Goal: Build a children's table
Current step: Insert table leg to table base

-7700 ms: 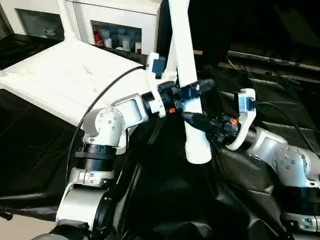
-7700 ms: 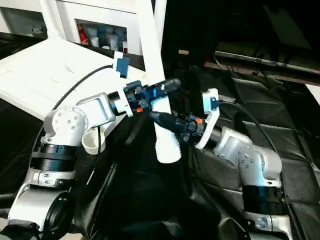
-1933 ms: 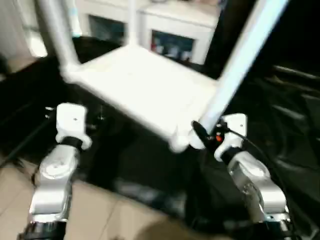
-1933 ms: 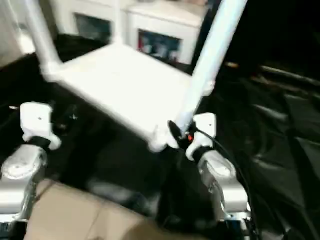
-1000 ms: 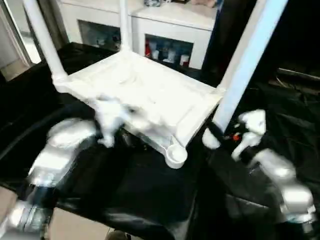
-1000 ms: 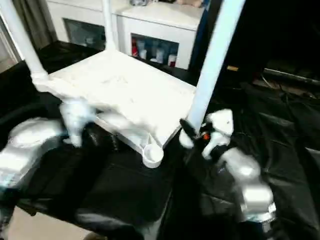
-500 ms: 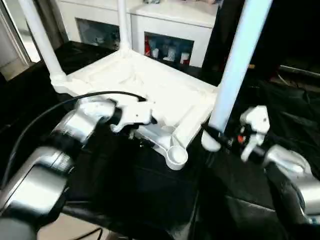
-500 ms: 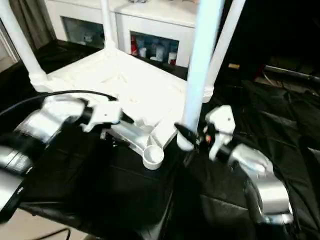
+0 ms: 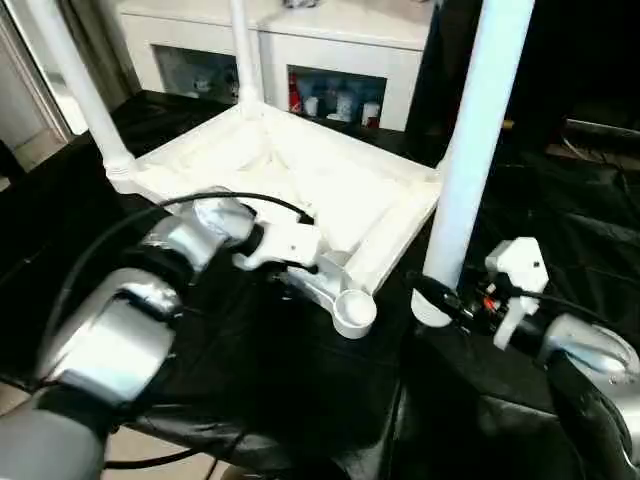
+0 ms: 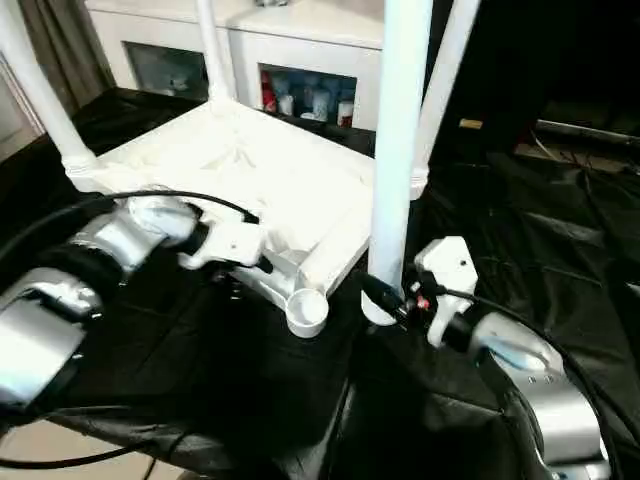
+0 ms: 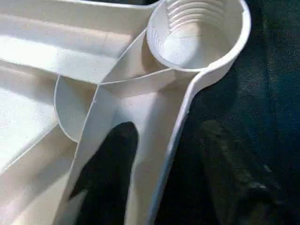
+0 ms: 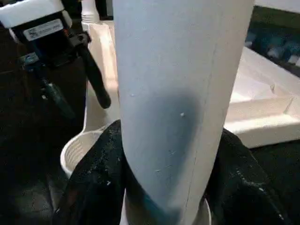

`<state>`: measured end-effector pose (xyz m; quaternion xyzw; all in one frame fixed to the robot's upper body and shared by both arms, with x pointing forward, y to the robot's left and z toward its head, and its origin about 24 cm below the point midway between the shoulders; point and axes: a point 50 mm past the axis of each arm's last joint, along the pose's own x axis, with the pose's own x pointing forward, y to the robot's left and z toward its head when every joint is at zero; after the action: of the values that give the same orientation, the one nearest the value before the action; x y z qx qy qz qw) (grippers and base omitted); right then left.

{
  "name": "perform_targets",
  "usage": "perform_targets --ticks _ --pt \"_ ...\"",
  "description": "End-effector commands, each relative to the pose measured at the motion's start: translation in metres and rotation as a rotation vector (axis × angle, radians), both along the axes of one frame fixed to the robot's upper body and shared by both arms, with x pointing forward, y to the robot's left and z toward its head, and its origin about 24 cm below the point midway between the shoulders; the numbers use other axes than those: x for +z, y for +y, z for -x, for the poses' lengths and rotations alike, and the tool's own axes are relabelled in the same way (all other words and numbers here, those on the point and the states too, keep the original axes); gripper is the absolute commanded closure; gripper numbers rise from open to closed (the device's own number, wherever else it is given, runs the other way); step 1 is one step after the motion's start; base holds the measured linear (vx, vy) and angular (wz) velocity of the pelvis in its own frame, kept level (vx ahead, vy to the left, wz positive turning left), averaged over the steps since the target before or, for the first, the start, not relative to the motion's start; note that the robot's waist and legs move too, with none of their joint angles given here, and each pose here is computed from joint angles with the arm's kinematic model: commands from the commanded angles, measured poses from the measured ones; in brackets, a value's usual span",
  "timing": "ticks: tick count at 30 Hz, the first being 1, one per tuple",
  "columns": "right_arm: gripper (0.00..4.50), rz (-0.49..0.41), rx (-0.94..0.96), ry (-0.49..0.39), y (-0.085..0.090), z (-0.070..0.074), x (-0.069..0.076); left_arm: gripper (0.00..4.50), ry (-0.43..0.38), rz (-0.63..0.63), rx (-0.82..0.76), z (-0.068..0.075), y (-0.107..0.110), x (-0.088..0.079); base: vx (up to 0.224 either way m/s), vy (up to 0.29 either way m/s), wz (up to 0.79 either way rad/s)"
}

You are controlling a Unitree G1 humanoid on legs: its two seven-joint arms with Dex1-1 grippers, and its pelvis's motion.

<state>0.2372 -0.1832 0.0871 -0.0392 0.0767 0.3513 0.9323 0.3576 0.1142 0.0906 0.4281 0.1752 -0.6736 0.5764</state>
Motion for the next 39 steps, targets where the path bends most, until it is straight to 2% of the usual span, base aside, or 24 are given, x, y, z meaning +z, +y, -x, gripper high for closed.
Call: perform_targets --ticks 1,7,10,13,14,15,18,21,23,26,29,32,34,35,36,39 --pt "2.62 0.009 0.005 -0.017 0.001 0.002 0.006 2.46 -0.03 -0.033 -0.011 -0.003 -0.001 0.004 0.0 0.0 0.0" --pt "2.62 0.018 0.009 -0.01 0.002 0.004 0.005 3.04 -0.028 -0.091 -0.01 -0.002 0.003 -0.003 0.0 0.0 0.0" --pt "2.62 0.027 0.017 -0.007 0.004 0.004 0.004 3.14 -0.016 -0.121 -0.008 0.0 0.006 -0.008 0.0 0.0 0.0" --pt "2.62 0.029 0.02 -0.005 0.004 0.003 0.003 3.52 -0.004 -0.134 -0.003 0.0 0.006 -0.011 0.0 0.0 0.0" --pt "2.62 0.029 0.026 -0.004 0.006 0.002 0.003 3.55 0.043 -0.155 0.014 0.001 0.008 -0.014 0.0 0.0 0.0" --pt "2.62 0.029 0.026 -0.004 0.006 0.002 0.003 3.56 0.043 -0.155 0.014 0.001 0.008 -0.014 0.0 0.0 0.0" --pt "2.62 0.029 0.029 -0.005 0.006 0.0 0.003 3.83 0.127 -0.159 0.028 0.004 0.006 -0.015 0.0 0.0 0.0" --pt "2.62 0.04 0.014 -0.014 0.006 -0.007 0.003 3.99 0.26 -0.244 0.073 0.007 0.01 -0.02 0.0 0.0 0.0" --pt "2.62 0.044 0.006 -0.018 0.005 -0.009 0.003 4.15 0.272 -0.256 0.09 0.007 0.011 -0.021 0.0 0.0 0.0" --pt "2.62 0.034 -0.012 -0.019 0.004 -0.013 0.002 4.27 0.251 -0.124 0.142 0.005 0.003 -0.022 0.0 0.0 0.0" --pt "2.62 0.018 -0.032 -0.015 0.004 -0.016 0.001 4.39 0.254 0.062 0.322 -0.001 -0.005 -0.022 0.0 0.0 0.0" --pt "2.62 0.004 -0.04 -0.013 0.005 -0.018 0.001 4.43 0.284 0.092 0.39 0.0 0.002 -0.026 0.0 0.0 0.0" --pt "2.62 -0.014 -0.057 -0.005 0.007 -0.022 -0.001 4.45 0.305 0.077 0.414 0.006 0.013 -0.036 0.0 0.0 0.0" --pt "2.62 -0.023 -0.071 0.002 0.008 -0.024 -0.002 4.48 0.298 0.074 0.428 0.009 0.017 -0.041 0.0 0.0 0.0" --pt "2.62 -0.04 -0.101 0.016 0.008 -0.027 -0.003 4.48 0.246 0.111 0.445 0.012 0.019 -0.047 0.0 0.0 0.0" --pt "2.62 -0.061 -0.133 0.027 0.008 -0.03 -0.004 4.48 0.191 0.186 0.456 0.016 0.017 -0.052 0.0 0.0 0.0"
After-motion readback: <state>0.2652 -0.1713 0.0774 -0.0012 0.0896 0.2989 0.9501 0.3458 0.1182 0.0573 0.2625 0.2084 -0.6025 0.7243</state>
